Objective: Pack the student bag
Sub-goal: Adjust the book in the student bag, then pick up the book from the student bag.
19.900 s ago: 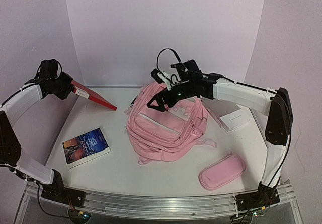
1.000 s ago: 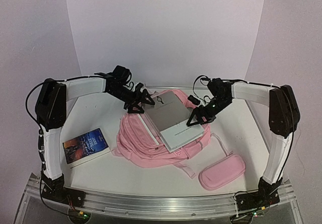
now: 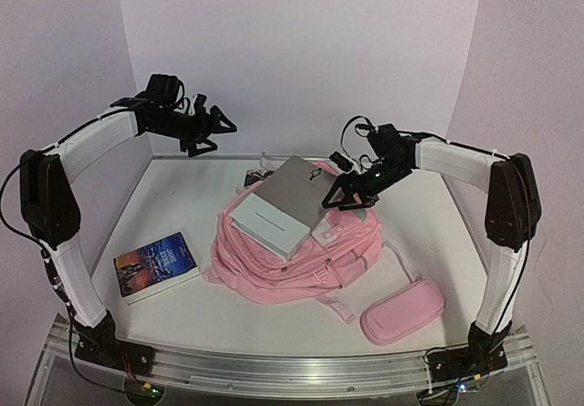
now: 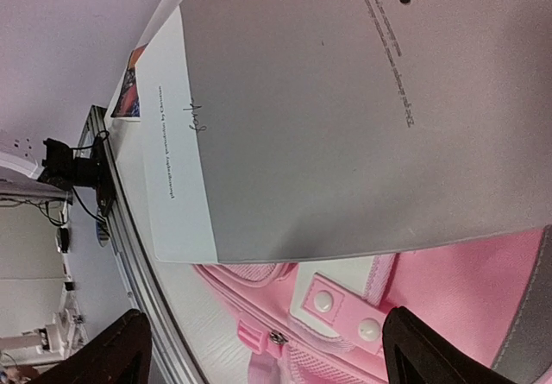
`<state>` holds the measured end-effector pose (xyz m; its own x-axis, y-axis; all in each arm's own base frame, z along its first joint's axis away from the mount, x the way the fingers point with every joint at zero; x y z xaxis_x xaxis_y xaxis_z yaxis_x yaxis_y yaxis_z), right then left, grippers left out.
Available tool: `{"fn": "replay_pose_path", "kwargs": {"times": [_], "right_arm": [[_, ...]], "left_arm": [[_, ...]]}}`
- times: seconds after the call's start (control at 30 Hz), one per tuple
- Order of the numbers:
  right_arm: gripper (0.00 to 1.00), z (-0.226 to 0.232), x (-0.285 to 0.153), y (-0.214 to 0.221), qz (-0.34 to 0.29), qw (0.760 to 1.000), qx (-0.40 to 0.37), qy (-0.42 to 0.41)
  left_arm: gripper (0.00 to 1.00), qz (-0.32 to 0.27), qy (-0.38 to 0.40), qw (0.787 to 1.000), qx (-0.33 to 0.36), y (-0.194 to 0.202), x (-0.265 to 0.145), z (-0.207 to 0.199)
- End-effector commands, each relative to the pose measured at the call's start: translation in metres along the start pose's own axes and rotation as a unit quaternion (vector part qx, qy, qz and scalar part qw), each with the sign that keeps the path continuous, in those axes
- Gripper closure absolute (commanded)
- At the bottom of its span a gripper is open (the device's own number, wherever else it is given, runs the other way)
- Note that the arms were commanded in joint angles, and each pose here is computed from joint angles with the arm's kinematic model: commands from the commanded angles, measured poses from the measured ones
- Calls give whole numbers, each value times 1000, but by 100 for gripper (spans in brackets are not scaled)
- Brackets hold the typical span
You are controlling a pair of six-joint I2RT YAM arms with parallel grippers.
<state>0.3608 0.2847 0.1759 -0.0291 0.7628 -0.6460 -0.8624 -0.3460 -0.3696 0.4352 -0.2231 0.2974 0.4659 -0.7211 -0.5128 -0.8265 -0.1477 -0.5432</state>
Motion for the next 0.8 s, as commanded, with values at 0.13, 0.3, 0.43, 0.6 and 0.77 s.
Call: {"fn": "replay_pose_path", "kwargs": {"times": [0.13, 0.3, 0.43, 0.6, 0.77], "right_arm": [[2, -4, 19, -15, -27, 996, 86, -17], [2, -30, 38, -11, -38, 988, 153, 2], [2, -46, 48, -5, -34, 981, 188, 9], [2, -42, 52, -23, -67, 980, 184, -30], [7, -23, 43, -44, -110, 979, 155, -79]], "left_arm": [[16, 90, 41, 995, -17, 35, 57, 19], [17, 121, 49, 991, -20, 49, 82, 25], [20, 147, 66, 987, -17, 64, 99, 21], [30, 201, 106, 974, 3, 94, 112, -3], [42, 236, 142, 961, 23, 118, 108, -28]]}}
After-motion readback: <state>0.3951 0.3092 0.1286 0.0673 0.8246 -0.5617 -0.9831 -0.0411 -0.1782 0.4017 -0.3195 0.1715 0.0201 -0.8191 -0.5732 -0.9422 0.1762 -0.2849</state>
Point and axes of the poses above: each gripper's point midway between its finger pads, its own x axis out along the fingers, its own z axis along the line the jaws close on, y = z × x, the point moved 3 cm from there along -x, back along the fingers, and after that the axes turned 7 degrees about x, right-handed, at the moved point
